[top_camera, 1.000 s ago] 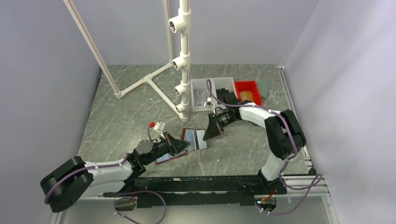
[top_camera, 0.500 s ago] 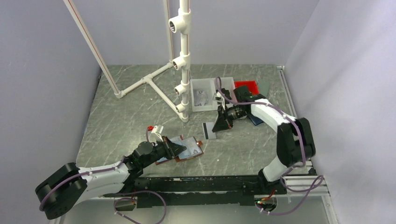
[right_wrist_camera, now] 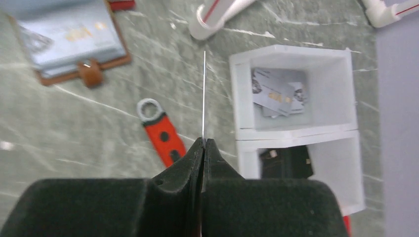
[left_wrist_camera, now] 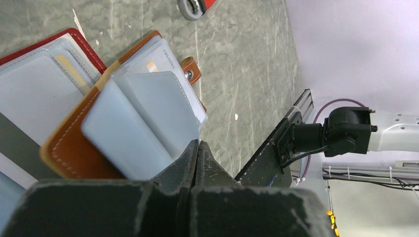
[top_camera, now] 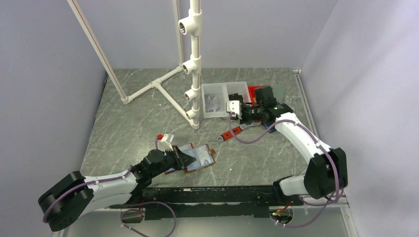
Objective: Take the credit cards out of the card holder
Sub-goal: Place the credit card in the storage box.
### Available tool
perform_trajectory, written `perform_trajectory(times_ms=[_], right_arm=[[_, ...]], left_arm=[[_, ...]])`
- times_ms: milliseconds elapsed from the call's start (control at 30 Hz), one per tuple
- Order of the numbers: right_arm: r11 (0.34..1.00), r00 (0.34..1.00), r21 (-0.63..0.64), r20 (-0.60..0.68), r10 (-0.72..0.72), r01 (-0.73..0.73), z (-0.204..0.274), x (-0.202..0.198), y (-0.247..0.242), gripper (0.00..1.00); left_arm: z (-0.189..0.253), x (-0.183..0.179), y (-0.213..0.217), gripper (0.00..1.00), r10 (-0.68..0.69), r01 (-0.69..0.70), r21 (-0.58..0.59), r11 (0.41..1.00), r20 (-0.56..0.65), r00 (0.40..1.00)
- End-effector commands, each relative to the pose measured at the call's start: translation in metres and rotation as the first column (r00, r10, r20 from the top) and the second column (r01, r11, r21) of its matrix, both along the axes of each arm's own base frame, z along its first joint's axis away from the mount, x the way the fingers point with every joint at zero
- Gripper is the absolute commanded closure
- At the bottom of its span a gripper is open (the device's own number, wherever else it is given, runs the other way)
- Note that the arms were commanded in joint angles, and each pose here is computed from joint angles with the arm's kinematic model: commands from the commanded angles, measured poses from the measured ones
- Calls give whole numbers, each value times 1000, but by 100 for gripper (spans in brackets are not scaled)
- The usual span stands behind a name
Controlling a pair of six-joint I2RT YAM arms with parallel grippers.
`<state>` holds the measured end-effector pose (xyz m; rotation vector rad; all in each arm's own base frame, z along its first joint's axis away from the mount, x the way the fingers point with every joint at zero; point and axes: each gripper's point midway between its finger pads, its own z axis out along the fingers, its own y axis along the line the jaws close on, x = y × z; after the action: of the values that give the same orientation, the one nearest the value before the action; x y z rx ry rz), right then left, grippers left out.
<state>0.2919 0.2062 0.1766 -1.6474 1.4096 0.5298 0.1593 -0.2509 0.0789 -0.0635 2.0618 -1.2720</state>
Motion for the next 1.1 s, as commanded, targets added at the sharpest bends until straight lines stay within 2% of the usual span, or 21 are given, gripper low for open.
perform_trajectory(times_ms=[0,267,633,833,1067], right_arm=[[985,928,-158,351,125,-73,6,51,7,100],[933,825,-338,486,288,-126,-4,77,23,100],[828,634,-561,645,427,13,-26,135,35,100],[803,543,-594,692,476,52,-32,155,47,100],[785,496,-616,702,510,64,-45,168,59,99]], left_arm=[[24,4,-13,100,-31,33,-63,997,38,999],[21,7,-17,100,-38,40,-53,998,31,999],[17,8,-23,100,-57,58,-43,997,17,998],[17,9,-24,100,-59,59,-38,998,15,998],[17,10,-24,100,-58,59,-36,998,12,998]])
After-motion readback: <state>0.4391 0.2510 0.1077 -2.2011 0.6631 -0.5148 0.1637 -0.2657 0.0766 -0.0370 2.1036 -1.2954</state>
